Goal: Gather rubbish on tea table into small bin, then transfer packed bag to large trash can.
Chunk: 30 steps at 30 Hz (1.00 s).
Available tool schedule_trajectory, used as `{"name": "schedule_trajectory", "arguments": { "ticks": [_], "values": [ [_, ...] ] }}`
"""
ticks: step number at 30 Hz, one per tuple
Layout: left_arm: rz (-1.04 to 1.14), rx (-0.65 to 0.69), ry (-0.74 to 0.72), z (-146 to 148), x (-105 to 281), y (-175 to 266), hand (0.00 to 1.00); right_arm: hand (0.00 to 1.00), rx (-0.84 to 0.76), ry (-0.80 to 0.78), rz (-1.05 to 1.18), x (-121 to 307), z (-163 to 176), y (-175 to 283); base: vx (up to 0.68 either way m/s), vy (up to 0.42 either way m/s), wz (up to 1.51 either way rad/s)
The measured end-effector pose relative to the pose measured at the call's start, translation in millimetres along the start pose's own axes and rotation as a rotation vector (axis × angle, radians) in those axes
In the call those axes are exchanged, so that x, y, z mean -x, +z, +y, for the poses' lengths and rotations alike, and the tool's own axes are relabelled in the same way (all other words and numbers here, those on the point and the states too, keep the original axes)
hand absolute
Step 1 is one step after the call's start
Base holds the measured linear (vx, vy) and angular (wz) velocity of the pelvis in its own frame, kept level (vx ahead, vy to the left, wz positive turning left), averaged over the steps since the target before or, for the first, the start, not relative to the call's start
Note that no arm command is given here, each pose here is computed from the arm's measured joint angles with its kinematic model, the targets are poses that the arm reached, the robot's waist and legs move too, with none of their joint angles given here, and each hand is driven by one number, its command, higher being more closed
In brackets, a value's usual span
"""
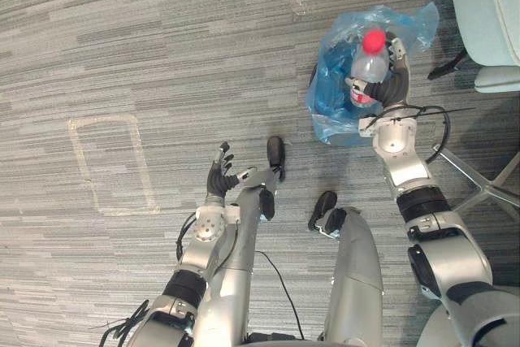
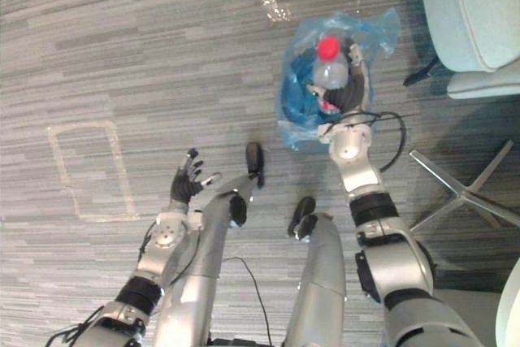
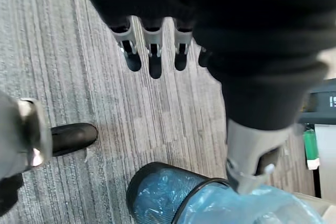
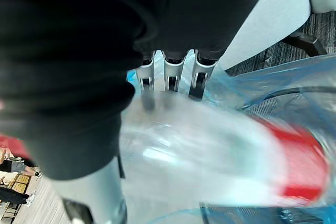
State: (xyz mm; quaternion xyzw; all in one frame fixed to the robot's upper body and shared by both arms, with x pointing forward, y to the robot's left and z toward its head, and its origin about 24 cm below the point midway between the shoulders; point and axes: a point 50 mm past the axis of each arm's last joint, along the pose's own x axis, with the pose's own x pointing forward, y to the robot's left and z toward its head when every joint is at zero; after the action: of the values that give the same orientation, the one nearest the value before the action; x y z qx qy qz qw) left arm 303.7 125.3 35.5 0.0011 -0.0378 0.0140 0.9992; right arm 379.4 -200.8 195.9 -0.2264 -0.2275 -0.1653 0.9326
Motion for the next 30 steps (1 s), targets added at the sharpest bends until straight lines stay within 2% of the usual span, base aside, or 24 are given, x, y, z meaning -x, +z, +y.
{"name": "schedule_trajectory", "arguments": {
  "ticks": [6,18,30],
  "values": [
    [-0.024,0.001,0.009,-1,-6,7,0.0,0.0,0.004,0.025,0.04,7,11,-8,-0.07,-0.009,-0.01],
    [-0.029,-0.018,0.026,2,-8,9,0.0,0.0,0.101,0.023,-0.127,30,17,12,-0.07,-0.021,-0.04],
    [-0.004,-0.068,0.022,4,-4,2,0.0,0.0,0.232,0.152,-0.076,73,43,-16,-0.05,-0.039,-0.09]
  ]
}}
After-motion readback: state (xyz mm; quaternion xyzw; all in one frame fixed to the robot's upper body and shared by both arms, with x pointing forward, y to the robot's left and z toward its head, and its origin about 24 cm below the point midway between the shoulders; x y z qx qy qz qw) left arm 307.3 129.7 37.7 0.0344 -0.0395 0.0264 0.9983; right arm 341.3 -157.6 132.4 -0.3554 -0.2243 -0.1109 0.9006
